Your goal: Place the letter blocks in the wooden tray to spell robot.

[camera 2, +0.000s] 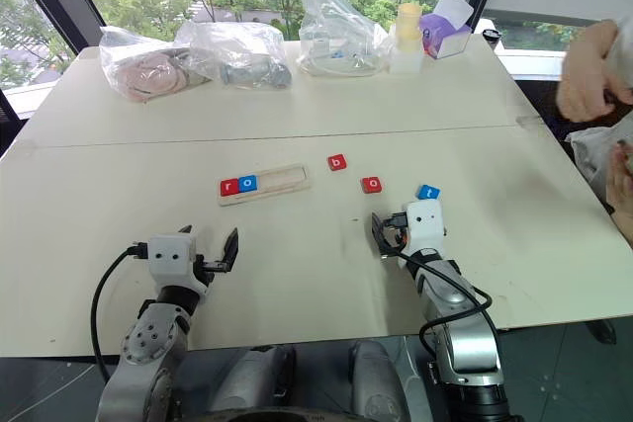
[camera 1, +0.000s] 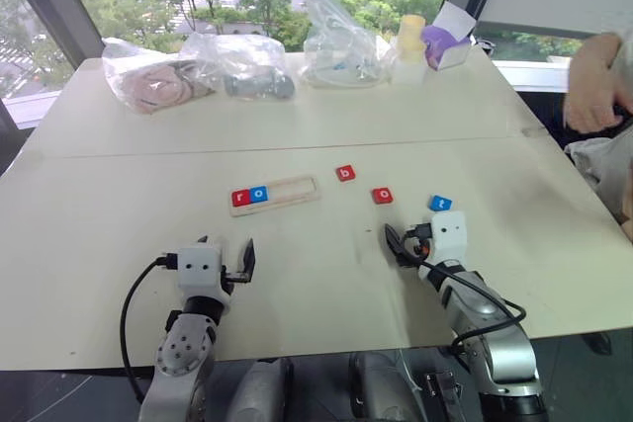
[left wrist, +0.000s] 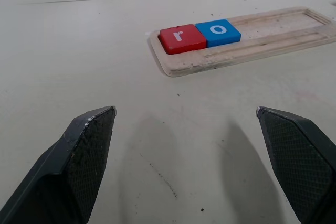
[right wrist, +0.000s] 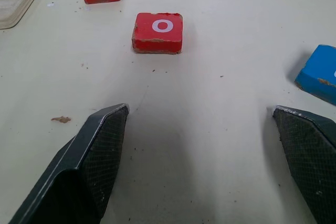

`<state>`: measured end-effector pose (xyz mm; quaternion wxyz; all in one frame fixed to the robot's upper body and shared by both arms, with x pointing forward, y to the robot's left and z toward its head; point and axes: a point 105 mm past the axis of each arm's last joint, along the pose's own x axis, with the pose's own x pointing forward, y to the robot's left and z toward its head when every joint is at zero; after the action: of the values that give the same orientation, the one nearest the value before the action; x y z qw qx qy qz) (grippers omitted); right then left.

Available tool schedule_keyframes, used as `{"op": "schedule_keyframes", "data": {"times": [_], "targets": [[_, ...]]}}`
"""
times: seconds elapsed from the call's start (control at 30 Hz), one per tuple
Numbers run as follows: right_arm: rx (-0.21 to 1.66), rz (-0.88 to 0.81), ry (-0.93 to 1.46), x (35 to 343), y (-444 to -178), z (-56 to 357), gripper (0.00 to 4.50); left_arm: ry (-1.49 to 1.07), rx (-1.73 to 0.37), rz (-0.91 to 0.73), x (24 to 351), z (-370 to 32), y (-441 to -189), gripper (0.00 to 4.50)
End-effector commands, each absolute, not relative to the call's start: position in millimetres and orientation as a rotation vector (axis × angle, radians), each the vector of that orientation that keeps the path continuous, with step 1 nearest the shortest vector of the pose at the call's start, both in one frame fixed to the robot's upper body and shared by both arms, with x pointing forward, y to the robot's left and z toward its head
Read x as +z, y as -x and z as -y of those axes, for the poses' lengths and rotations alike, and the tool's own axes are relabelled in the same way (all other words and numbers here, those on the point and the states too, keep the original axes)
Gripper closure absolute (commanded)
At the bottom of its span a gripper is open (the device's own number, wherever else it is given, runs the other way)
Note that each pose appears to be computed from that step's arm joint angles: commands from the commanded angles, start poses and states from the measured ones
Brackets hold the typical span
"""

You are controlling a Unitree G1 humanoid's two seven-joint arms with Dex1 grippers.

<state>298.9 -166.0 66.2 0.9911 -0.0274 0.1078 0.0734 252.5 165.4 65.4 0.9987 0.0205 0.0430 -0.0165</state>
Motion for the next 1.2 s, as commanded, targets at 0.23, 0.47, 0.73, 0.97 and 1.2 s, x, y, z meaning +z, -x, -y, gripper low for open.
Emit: {"op": "schedule_keyframes", "data": {"times": [0.23, 0.47, 0.73, 0.97, 1.2], "targets": [[0.156, -0.198, 0.066, 71, -297, 167, 0.05, -0.037, -0.046, -0.044, 69, -165, -251, 0.0], [0.155, -0.197, 0.067, 72, -298, 167, 0.05, -0.03, -0.04, -0.036, 75, -162, -253, 0.0], [0.185, -0.171, 0.107, 77, -300, 165, 0.05, -0.035, -0.036, -0.028, 82, -163, -254, 0.0], [0.338, -0.113, 0.2, 94, -303, 154, 0.05, -0.09, -0.074, 0.016, 94, -168, -258, 0.0], [0.721, -0.146, 0.213, 123, -299, 128, 0.05, -0.101, -0.3, 0.021, 111, -184, -275, 0.0]]}}
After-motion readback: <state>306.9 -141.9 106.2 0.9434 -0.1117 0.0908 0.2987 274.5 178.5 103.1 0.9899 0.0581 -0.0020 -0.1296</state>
